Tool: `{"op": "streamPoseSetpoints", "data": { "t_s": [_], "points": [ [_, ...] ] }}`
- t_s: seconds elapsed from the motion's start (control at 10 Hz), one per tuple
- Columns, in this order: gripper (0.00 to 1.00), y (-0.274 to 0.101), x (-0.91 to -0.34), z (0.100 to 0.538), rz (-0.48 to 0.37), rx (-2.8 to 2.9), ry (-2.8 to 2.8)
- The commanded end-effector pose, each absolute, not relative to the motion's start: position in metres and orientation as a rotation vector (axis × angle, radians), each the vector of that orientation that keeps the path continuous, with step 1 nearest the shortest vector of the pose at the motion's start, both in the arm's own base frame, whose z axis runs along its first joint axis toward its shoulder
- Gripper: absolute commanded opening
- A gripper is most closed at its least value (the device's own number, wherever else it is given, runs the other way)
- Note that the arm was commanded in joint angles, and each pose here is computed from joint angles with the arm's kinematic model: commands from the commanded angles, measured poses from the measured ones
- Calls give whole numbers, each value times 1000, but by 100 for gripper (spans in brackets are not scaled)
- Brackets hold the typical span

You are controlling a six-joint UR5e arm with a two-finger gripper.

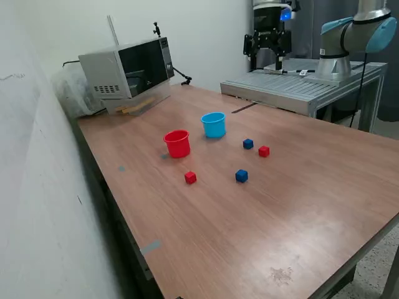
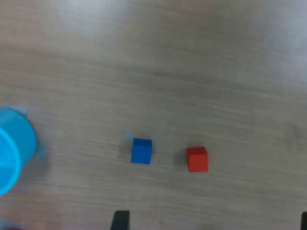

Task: Place red objects in the red bin, and blue objects in the blue bin.

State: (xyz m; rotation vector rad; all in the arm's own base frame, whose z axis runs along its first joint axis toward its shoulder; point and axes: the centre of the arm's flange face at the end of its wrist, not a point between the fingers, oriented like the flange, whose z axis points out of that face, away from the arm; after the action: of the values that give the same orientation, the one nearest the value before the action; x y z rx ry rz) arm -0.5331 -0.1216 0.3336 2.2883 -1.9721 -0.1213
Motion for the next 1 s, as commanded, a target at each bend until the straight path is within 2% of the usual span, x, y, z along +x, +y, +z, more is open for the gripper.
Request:
{"op": "streamPoseSetpoints", "data": {
  "t_s": [0.0, 0.6, 0.9],
  "points": [
    [100, -127, -563, 273, -114, 2289, -1969],
    [100, -120, -590, 177, -30, 2288, -2045],
    [100, -119, -593, 160, -24, 2285, -2053]
  ]
}}
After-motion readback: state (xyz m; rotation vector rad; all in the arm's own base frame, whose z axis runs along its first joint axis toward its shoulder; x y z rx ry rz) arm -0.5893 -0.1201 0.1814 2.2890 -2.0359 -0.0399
